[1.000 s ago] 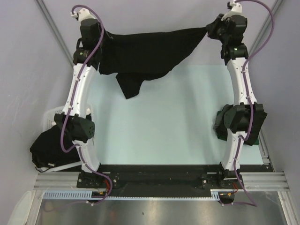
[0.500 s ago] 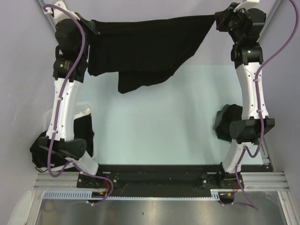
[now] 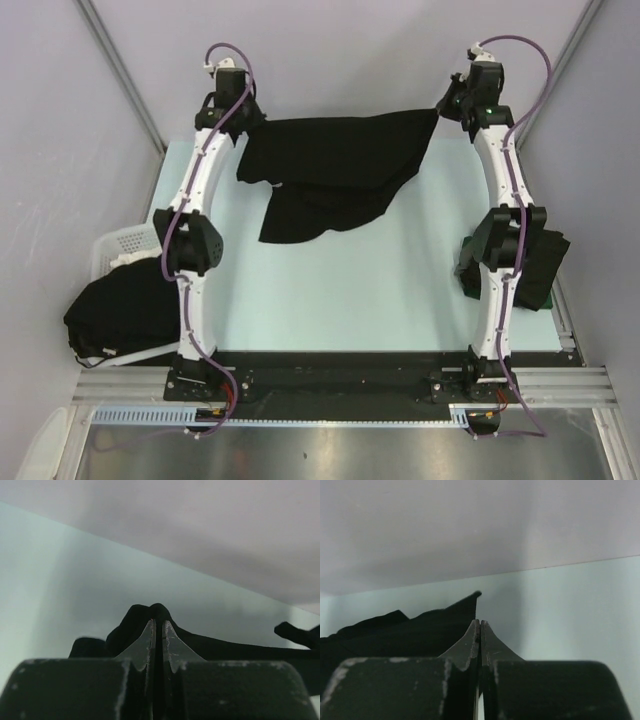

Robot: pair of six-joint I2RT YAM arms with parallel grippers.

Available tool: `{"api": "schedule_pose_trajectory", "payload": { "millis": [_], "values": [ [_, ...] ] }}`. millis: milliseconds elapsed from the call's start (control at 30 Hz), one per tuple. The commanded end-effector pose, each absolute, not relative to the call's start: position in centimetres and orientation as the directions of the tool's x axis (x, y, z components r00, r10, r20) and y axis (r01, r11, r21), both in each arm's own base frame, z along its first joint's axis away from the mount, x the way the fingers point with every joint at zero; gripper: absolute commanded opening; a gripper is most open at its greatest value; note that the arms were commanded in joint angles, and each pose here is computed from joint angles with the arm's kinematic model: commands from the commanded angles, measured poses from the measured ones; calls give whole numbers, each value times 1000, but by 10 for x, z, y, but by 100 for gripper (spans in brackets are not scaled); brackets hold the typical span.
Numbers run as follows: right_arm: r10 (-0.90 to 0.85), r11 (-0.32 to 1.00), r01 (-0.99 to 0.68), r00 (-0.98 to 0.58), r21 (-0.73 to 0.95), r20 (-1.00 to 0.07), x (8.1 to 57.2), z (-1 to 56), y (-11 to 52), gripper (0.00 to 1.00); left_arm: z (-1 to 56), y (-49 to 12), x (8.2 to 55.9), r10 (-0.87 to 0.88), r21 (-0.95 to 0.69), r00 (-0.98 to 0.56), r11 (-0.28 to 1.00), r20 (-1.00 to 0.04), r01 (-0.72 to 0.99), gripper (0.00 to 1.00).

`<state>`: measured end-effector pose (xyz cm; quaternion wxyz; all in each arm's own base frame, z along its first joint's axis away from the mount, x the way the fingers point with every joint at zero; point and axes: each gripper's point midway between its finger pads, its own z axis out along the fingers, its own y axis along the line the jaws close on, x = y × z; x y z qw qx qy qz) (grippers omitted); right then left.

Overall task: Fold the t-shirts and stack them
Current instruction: Flatten out the tshirt

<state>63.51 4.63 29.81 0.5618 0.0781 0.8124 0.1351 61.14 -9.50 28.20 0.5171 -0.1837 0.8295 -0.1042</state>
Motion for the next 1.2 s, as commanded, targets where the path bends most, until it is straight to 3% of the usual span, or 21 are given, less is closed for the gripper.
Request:
{"api": "schedule_pose_trajectory", "payload": {
  "millis": [0, 333, 433, 500, 567, 600, 700, 833, 1000, 1167],
  "values": [
    [307, 943, -81, -170, 324, -936, 628, 394, 42, 0, 386, -97, 605, -490, -488, -218, 870, -844, -65, 0],
    [214, 973, -72, -91, 221, -973, 563, 463, 36, 0, 491, -73, 522, -448, -446, -66, 894, -891, -40, 0],
    [216, 976, -2, -180, 220, -960, 537, 442, 26, 0, 474, -67, 492, -455, -447, -130, 890, -881, -86, 0],
    [233, 972, 75, -259, 221, -937, 517, 418, 17, 0, 420, -68, 478, -437, -416, -257, 899, -862, -134, 0],
    [269, 963, 121, -363, 241, -892, 495, 388, 17, 0, 408, -63, 446, -443, -415, -287, 897, -849, -156, 0],
    [287, 957, 165, -447, 238, -847, 476, 357, 15, 0, 362, -64, 436, -430, -387, -381, 903, -818, -188, 0],
    [342, 939, 236, -580, 250, -739, 436, 313, 17, 0, 313, -63, 394, -423, -356, -485, 906, -765, -229, 0],
    [390, 920, 323, -803, 221, -451, 379, 225, 26, 0, 267, -68, 341, -389, -301, -623, 921, -678, -247, 0],
    [446, 880, 406, -885, 249, -133, 331, 163, 37, 0, 238, -59, 312, -329, -191, -733, 944, -595, -268, 0],
    [432, 867, 435, -899, 243, 69, 297, 130, 50, 0, 217, -69, 291, -327, -205, -805, 944, -496, -257, 0]
  ]
}}
